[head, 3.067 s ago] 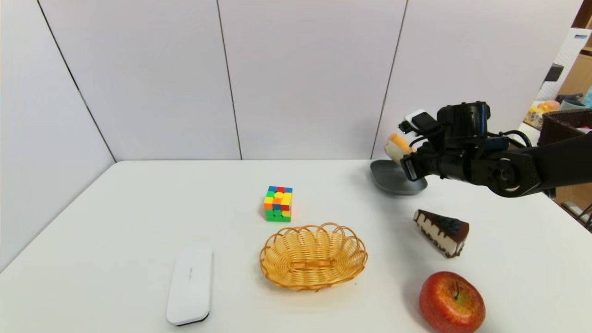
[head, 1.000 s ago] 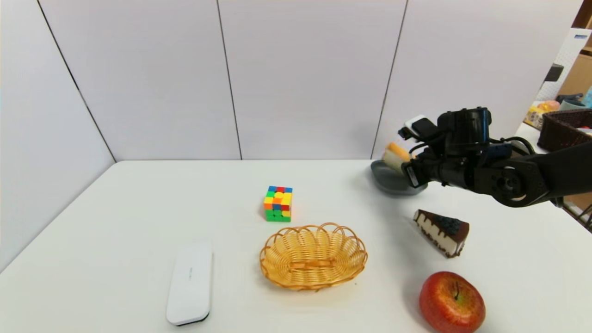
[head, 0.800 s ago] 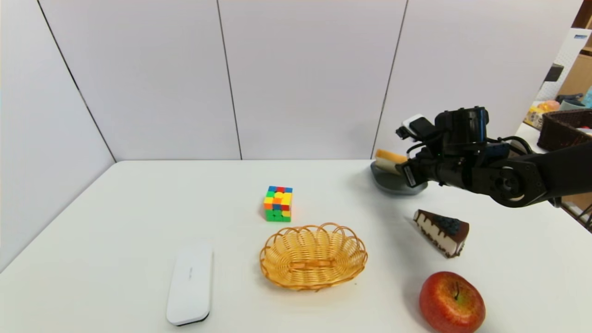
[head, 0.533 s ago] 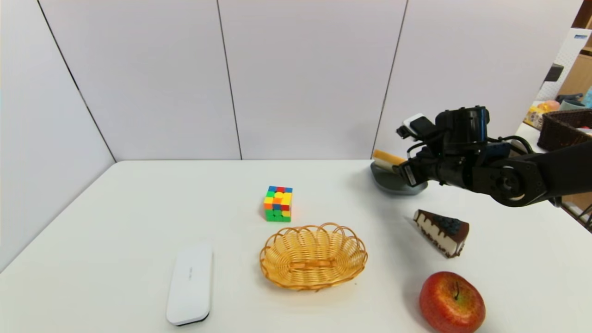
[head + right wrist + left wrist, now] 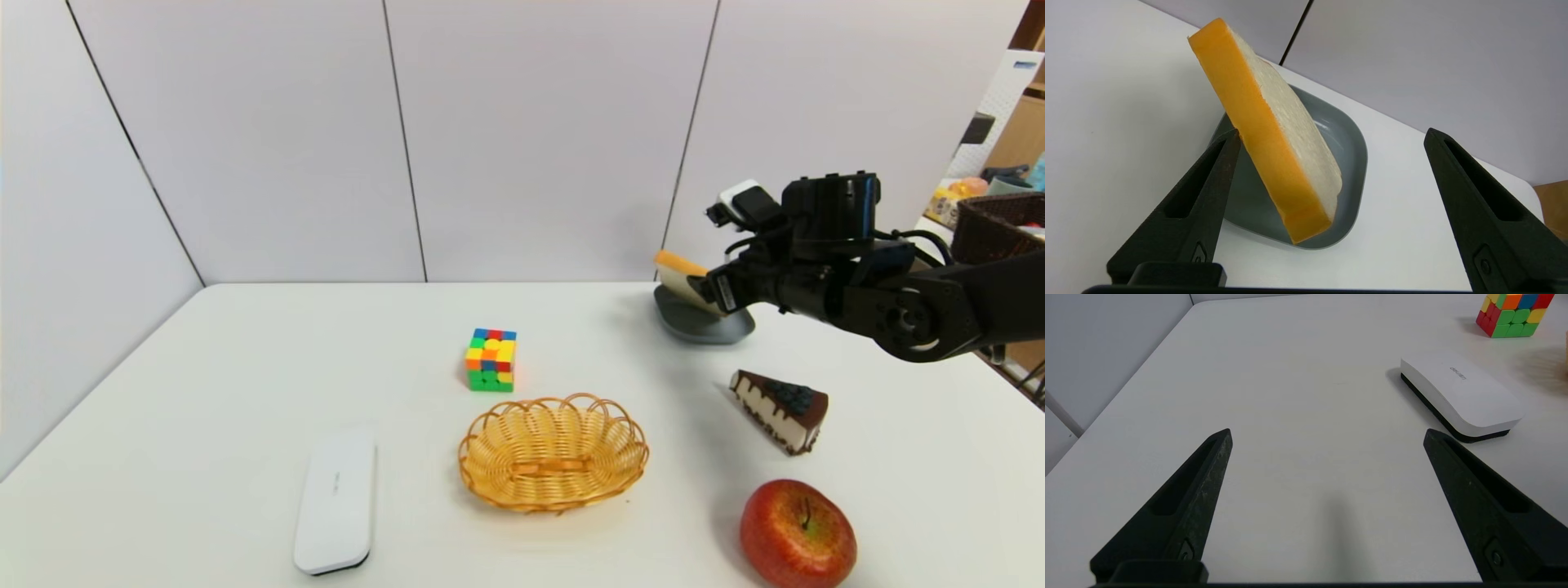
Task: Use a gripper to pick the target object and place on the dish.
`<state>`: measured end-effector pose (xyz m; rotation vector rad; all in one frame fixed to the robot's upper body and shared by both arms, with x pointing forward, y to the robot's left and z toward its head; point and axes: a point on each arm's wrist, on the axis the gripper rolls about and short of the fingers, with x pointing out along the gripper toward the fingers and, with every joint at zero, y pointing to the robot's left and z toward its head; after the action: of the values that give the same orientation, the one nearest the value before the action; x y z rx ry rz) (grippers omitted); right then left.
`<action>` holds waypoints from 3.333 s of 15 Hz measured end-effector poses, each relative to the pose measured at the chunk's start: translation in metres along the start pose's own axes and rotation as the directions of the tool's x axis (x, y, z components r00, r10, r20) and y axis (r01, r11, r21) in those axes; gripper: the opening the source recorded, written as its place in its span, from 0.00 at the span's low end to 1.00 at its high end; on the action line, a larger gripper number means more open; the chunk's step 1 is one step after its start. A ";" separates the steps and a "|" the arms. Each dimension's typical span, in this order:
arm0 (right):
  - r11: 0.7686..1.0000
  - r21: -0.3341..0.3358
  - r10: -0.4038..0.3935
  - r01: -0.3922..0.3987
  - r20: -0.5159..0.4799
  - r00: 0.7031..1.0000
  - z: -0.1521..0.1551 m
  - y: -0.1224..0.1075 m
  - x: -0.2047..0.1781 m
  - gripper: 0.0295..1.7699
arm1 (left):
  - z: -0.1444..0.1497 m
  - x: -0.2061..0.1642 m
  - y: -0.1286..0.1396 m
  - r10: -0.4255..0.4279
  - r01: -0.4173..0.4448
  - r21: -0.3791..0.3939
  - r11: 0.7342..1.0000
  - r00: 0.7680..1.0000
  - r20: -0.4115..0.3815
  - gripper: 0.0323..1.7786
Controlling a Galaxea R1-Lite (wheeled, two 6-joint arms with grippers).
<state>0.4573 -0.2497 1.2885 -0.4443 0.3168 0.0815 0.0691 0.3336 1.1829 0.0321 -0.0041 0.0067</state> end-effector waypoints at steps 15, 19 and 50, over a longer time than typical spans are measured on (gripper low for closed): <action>0.999 0.014 -0.030 0.029 0.060 0.998 0.011 -0.016 -0.041 0.95 | 0.000 0.000 0.000 0.000 0.000 0.000 1.000 1.000 0.000 0.95; 0.998 0.035 -0.060 0.056 0.121 0.991 0.027 -0.029 -0.063 0.96 | 0.000 0.000 0.000 0.000 0.000 0.000 1.000 1.000 0.000 0.95; 0.958 0.214 -0.236 0.191 0.211 0.949 -0.142 -0.029 -0.350 0.96 | 0.000 0.000 0.000 0.000 0.000 0.000 1.000 1.000 0.000 0.95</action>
<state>0.0893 -0.3408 1.2903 -0.2720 0.0408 -0.1090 0.0691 0.3336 1.1829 0.0321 -0.0037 0.0071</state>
